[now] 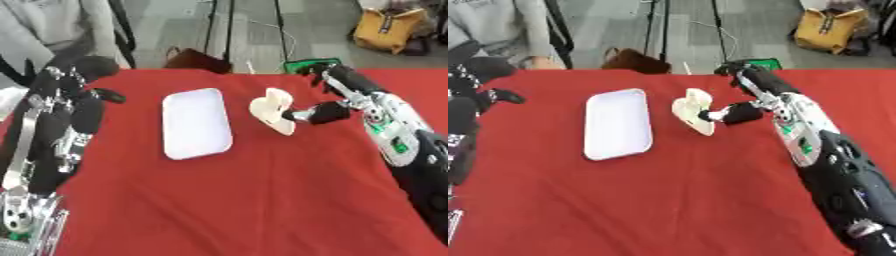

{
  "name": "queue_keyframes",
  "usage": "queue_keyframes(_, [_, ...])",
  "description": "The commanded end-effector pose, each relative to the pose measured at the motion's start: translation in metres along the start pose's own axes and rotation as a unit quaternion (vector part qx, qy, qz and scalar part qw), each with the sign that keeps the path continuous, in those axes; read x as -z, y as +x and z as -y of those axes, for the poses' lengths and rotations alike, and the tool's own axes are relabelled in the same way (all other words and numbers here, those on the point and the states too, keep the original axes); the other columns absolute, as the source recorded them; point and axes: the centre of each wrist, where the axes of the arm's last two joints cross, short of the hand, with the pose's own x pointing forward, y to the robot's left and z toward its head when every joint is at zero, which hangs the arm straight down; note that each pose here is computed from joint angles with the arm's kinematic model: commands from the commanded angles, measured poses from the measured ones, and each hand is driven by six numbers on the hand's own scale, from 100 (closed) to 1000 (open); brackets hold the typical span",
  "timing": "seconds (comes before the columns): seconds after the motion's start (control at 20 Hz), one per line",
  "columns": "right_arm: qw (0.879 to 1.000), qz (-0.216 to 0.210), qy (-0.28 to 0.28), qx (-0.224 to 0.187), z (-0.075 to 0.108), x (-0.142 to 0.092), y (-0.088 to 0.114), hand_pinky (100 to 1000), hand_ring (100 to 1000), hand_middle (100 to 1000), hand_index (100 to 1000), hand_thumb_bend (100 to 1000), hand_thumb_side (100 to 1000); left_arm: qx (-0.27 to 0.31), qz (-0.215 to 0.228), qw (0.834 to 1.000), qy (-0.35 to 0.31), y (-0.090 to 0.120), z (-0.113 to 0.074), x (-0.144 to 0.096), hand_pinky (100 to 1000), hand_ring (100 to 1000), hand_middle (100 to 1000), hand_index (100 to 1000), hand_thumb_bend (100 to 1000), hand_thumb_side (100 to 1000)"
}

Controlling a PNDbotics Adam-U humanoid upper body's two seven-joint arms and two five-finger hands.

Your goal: Pick up objects on the table and place them in the box.

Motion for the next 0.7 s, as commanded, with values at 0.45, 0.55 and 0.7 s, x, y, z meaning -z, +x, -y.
queue_keyframes(0.45, [1.0, -0.024, -0.018, 0.0, 0.008, 0.005, -0.011, 543, 667, 781, 885, 654, 538, -0.009, 0.022, 1.0, -0.014, 0.009, 0.003, 0.007, 614, 798, 713, 914, 525, 602])
queue_keyframes(0.55, [0.999, -0.034, -0.017, 0.002, 0.006, 0.005, -0.014, 534, 656, 771, 875, 646, 537, -0.012, 0.023, 1.0, -0.017, 0.009, 0.005, 0.008, 614, 798, 713, 914, 524, 603])
queue_keyframes(0.7, [0.999, -0.038, -0.018, 0.005, 0.005, 0.006, -0.017, 528, 650, 766, 870, 643, 537, -0.014, 0.023, 0.999, -0.019, 0.009, 0.005, 0.008, 614, 798, 712, 914, 523, 605])
